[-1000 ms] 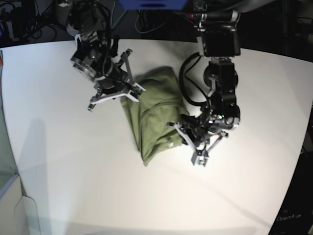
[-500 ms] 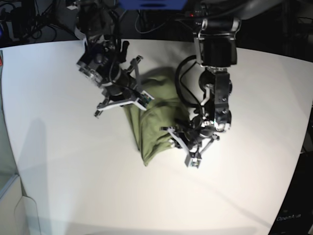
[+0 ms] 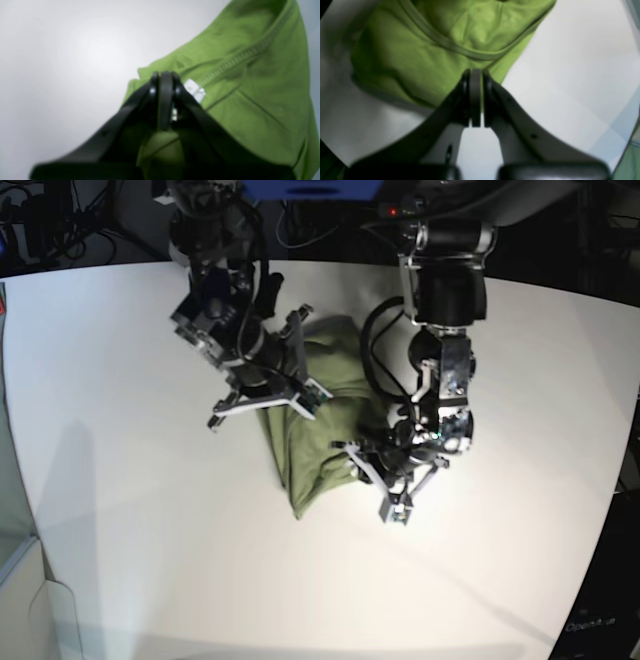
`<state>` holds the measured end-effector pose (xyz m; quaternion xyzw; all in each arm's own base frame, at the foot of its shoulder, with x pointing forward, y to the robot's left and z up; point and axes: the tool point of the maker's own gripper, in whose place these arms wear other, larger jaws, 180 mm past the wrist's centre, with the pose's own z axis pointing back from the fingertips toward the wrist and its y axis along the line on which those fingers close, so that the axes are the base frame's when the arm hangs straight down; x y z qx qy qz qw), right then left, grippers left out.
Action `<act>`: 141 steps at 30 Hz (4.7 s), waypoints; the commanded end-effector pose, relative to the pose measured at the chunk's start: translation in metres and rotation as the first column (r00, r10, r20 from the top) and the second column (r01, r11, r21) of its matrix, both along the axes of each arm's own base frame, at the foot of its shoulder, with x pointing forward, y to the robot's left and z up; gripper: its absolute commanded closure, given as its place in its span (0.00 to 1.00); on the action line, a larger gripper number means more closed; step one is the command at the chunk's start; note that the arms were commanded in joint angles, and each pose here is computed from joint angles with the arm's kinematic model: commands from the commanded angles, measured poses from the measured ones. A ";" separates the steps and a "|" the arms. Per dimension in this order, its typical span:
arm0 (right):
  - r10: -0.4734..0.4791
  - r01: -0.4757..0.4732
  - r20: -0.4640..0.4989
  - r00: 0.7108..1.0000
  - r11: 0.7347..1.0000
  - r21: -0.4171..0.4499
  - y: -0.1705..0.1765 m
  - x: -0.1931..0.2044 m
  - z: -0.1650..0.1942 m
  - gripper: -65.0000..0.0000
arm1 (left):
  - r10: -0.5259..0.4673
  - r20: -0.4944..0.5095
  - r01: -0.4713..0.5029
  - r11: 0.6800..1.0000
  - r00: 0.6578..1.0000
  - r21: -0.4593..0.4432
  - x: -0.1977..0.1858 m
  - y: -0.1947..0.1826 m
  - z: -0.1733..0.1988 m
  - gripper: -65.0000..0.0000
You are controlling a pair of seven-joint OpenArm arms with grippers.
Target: Fold the T-shirt properly
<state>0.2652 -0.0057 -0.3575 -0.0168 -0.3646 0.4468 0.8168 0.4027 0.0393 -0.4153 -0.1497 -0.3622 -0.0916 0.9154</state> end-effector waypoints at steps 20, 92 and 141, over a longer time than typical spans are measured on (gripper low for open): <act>0.001 0.001 -0.017 1.000 0.998 0.064 -0.011 0.018 -0.031 1.00 | 0.015 0.081 -0.014 1.000 0.997 -0.010 0.022 0.008 0.016 0.99; -0.566 0.559 -0.089 0.820 0.824 -0.086 -0.216 -0.130 -0.050 1.00 | -0.161 -0.084 0.182 0.880 0.983 0.439 -0.204 0.150 0.036 0.99; -0.742 0.963 -0.615 0.267 0.176 0.205 -0.187 -0.358 -0.243 1.00 | 0.329 -0.498 -0.462 0.870 0.802 -0.170 -0.473 0.064 -0.199 0.99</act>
